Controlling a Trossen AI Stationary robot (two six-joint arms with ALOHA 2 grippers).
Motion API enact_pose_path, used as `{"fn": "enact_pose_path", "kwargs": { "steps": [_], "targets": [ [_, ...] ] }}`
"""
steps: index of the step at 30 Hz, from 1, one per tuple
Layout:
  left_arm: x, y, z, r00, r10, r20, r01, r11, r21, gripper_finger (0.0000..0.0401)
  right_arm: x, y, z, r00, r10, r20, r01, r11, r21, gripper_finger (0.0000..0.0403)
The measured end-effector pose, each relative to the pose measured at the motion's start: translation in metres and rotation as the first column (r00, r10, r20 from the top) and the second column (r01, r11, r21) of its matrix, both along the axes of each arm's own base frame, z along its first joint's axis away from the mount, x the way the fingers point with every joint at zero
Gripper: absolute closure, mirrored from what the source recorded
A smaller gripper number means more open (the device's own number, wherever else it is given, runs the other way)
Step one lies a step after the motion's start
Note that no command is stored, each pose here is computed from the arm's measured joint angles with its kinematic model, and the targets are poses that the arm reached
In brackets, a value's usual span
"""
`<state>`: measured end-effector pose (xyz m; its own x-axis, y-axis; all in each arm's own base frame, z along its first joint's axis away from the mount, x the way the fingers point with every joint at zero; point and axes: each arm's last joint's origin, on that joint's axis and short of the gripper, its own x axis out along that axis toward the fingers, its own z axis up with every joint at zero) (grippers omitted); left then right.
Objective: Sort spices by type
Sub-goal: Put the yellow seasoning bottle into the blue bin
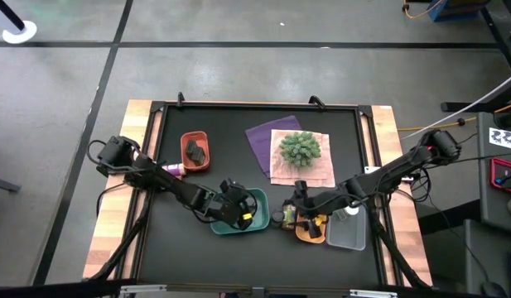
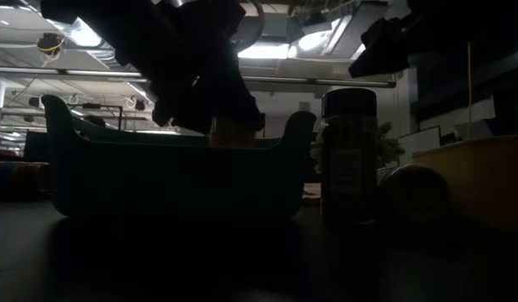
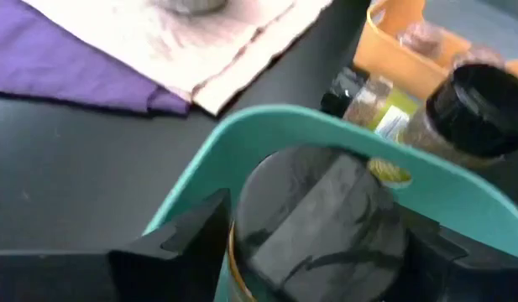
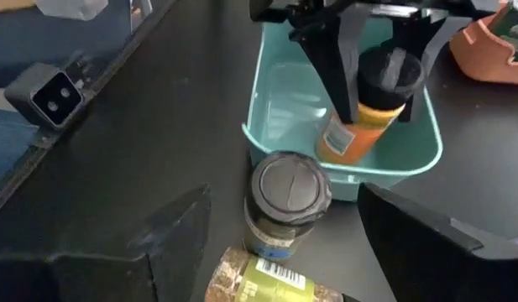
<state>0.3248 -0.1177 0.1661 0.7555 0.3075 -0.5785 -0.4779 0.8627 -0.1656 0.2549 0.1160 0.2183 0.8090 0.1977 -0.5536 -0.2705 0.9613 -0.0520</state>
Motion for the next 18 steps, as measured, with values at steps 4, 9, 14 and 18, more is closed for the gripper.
{"fn": "enact_pose_path", "kwargs": {
  "steps": [4,9,14,18],
  "targets": [
    [0.0,0.0,-0.001,1.0,-0.002,-0.004,0.002,1.0,-0.001,0.0131,0.002,0.001,-0.004,1.0,-0.001,-0.012,0.001,1.0,-0.006,0.0107],
    [0.0,0.0,0.0,1.0,-0.006,-0.002,0.006,1.0,-0.006,0.0117,0.002,0.001,-0.005,1.0,-0.001,-0.018,0.001,1.0,-0.007,0.0107],
    [-0.002,-0.001,0.005,1.0,-0.013,0.013,0.013,1.0,-0.015,0.0118,0.002,0.001,-0.005,1.0,-0.013,-0.016,0.013,1.0,0.01,0.0107],
    [-0.003,-0.001,0.013,0.999,-0.018,0.035,0.019,0.999,-0.029,0.0118,0.003,0.001,-0.004,0.997,-0.071,-0.014,0.072,0.996,0.054,0.0107]
  ]
}}
